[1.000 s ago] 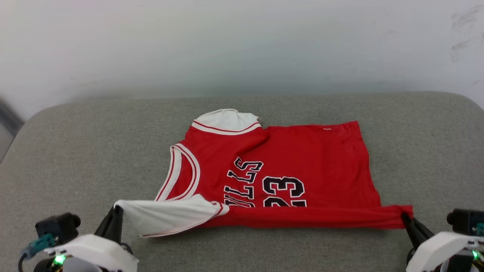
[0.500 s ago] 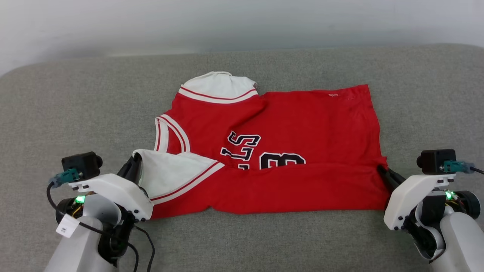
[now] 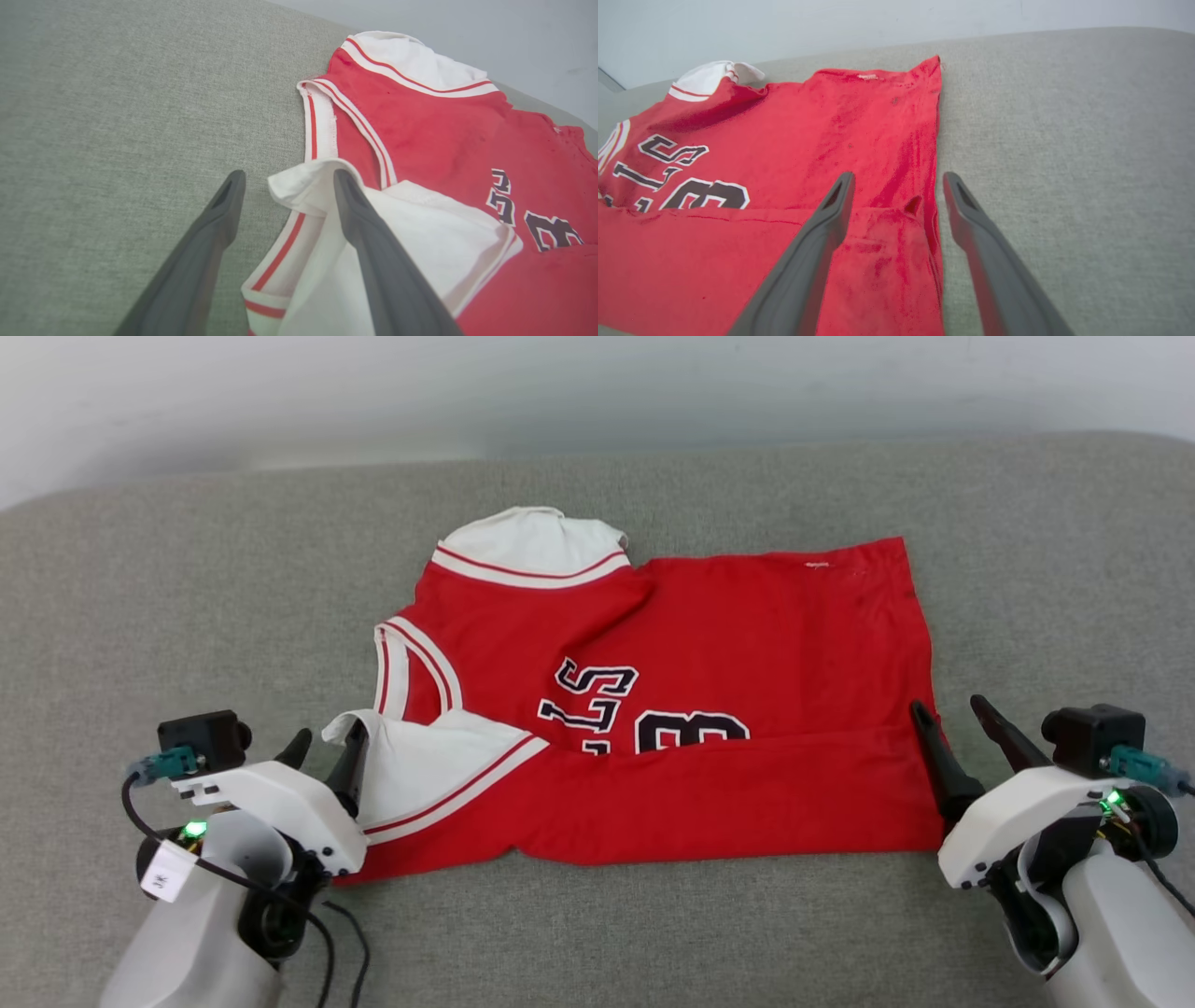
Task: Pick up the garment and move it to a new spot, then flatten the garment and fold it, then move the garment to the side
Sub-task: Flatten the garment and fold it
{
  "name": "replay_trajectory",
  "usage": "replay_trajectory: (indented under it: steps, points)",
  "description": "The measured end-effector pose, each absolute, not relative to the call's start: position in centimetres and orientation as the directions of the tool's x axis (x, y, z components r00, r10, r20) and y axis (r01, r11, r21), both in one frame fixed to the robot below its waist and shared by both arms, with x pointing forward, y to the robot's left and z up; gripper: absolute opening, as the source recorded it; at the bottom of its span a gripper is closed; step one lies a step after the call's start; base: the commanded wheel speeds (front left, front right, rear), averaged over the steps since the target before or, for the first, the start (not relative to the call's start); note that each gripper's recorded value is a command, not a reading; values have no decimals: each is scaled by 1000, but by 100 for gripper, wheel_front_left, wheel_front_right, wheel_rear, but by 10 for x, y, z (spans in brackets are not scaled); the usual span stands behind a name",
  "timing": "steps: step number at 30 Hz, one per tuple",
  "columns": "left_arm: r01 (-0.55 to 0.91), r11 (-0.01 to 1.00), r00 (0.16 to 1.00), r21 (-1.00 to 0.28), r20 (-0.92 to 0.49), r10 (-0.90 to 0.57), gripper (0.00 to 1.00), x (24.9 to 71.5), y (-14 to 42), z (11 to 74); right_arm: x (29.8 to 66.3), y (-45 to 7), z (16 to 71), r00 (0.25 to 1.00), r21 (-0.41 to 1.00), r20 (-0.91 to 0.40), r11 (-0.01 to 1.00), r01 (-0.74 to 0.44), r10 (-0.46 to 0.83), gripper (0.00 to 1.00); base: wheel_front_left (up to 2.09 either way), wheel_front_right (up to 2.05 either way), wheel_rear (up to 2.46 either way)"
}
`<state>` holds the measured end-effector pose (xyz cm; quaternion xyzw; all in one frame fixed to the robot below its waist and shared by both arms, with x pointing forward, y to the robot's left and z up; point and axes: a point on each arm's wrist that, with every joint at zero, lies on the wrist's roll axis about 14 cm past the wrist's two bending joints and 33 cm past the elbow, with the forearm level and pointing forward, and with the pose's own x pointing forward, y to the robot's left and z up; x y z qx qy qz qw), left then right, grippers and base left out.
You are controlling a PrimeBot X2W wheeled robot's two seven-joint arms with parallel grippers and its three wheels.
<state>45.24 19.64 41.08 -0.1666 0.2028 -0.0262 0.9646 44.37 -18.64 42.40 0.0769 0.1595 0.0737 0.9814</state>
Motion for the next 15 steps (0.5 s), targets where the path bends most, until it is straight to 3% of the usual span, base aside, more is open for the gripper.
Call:
replay_trajectory:
  steps: [7, 15]
  points:
    - [40, 964, 897, -264, -416, -151, 100, 449, 207, 436, 432, -182, 457, 975, 183, -158, 975, -123, 153, 100, 0, 0, 0]
    - [42, 949, 721, -313, -648, -246, 100, 425, 201, 423, 419, -180, 465, 982, 214, -137, 972, -102, 133, 100, 0, 0, 0]
